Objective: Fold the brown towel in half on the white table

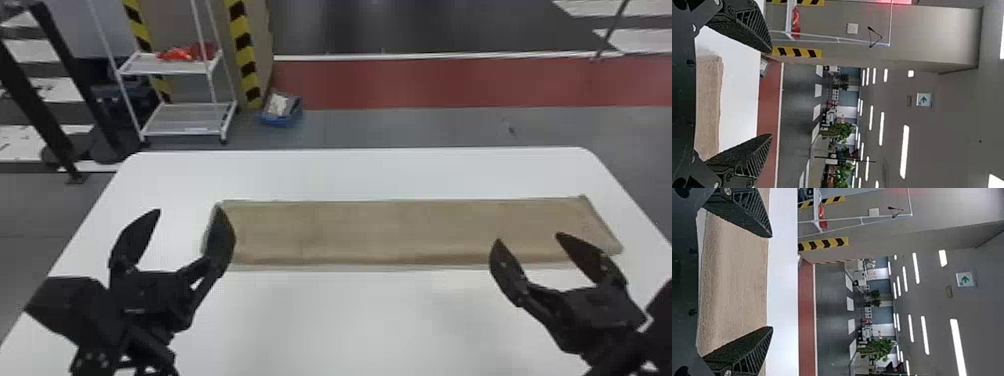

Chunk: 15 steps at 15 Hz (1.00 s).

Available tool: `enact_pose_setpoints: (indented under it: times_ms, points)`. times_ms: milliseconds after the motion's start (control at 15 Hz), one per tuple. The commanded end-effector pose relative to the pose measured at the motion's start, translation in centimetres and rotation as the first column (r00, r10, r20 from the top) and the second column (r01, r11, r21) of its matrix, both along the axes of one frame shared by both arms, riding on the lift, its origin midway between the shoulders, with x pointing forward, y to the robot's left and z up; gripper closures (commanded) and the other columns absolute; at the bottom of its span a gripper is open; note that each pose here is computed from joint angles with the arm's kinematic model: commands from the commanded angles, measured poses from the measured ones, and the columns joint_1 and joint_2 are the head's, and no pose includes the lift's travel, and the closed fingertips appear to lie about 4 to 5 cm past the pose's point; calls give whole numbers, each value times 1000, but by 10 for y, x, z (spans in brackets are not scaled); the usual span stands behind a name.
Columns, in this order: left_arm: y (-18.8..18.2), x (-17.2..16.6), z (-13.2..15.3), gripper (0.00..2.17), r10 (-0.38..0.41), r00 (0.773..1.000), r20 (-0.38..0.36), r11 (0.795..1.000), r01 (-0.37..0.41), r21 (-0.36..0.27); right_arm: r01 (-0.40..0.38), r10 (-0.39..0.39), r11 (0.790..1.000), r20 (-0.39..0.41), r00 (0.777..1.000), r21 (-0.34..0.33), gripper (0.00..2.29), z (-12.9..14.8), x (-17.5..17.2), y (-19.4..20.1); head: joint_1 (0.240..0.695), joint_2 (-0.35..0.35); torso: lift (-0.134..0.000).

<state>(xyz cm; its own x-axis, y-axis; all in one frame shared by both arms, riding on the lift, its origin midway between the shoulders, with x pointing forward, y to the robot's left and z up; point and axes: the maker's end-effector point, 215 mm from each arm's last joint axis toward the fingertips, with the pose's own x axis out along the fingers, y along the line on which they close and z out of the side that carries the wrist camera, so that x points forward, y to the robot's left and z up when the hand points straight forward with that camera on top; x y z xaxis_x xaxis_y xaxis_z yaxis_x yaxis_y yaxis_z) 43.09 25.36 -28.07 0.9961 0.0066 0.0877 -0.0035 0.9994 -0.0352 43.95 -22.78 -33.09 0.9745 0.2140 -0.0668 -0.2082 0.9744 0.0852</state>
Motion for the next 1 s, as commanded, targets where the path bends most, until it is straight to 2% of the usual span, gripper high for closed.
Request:
enact_pose_setpoints:
  times_ms: [0,333,533,933]
  points:
    - [-18,-20,-1,154,-27,999,24,999,27,21,12,-13,1000,67,998,13,49,11,-24,9,695,34,-123]
    - [-17,-28,-12,151,-28,1000,-3,999,28,35,77,-78,997,27,997,28,66,1,-42,-1,695,9,-123]
    - [-20,-33,-16,151,-34,999,-14,999,34,38,61,-62,998,9,998,30,66,-5,-48,15,695,11,-123]
    - [-15,-40,-16,151,-24,999,-25,999,25,43,47,-48,998,24,999,34,80,1,-49,40,695,49,-123]
